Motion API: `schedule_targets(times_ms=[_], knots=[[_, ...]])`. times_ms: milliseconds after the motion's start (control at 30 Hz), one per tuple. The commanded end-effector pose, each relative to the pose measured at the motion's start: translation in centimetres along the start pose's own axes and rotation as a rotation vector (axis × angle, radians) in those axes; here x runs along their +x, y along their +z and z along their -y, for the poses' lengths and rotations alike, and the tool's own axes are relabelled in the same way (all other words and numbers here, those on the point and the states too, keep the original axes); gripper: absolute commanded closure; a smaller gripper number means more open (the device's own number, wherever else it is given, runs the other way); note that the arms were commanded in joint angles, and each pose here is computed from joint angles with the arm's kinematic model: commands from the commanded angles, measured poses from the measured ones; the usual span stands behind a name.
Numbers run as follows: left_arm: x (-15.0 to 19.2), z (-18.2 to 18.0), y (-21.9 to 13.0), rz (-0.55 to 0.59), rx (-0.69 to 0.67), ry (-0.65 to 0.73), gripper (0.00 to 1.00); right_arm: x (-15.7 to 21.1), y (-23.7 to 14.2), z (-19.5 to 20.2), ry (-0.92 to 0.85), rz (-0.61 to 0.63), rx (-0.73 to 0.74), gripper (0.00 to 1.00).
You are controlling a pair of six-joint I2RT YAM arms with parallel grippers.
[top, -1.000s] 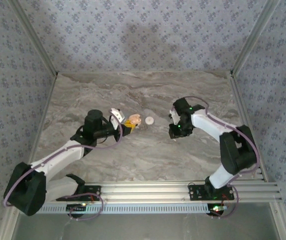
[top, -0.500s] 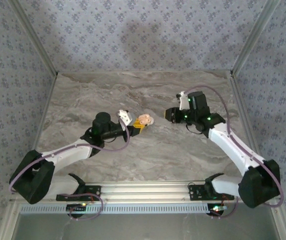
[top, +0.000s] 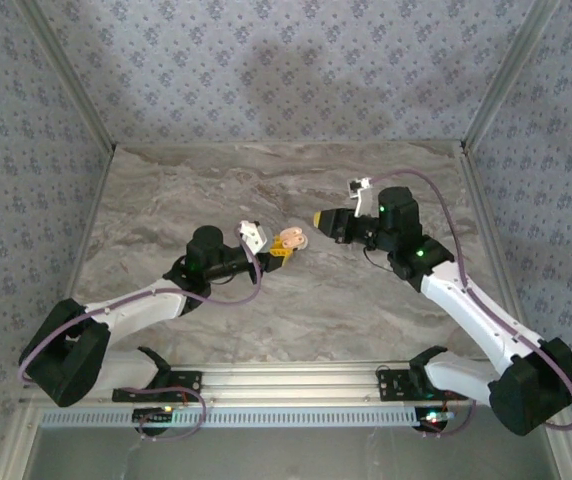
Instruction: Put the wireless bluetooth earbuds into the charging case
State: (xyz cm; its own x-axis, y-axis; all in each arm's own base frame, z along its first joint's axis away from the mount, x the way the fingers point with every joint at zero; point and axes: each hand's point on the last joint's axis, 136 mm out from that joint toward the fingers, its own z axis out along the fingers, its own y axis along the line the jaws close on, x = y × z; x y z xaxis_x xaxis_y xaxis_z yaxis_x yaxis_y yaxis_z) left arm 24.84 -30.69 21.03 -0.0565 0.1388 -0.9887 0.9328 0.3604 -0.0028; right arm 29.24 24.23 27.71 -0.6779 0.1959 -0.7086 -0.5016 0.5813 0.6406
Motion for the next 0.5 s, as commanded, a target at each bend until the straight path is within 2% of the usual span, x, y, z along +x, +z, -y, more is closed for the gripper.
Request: schedule_targets(times_ms=[0,467], knots=[[-2.5,-0.1,0.2,0.067,-0.007,0.05,0.88,-0.3,0.8,-1.2,-0.004,0.016,-0.048,0.76],[-3.3,-0.1,0.0,0.089,-0.013,0.049,0.88,2.3,2.4,-1.6,0.003,-0.059,-0.073,0.76]])
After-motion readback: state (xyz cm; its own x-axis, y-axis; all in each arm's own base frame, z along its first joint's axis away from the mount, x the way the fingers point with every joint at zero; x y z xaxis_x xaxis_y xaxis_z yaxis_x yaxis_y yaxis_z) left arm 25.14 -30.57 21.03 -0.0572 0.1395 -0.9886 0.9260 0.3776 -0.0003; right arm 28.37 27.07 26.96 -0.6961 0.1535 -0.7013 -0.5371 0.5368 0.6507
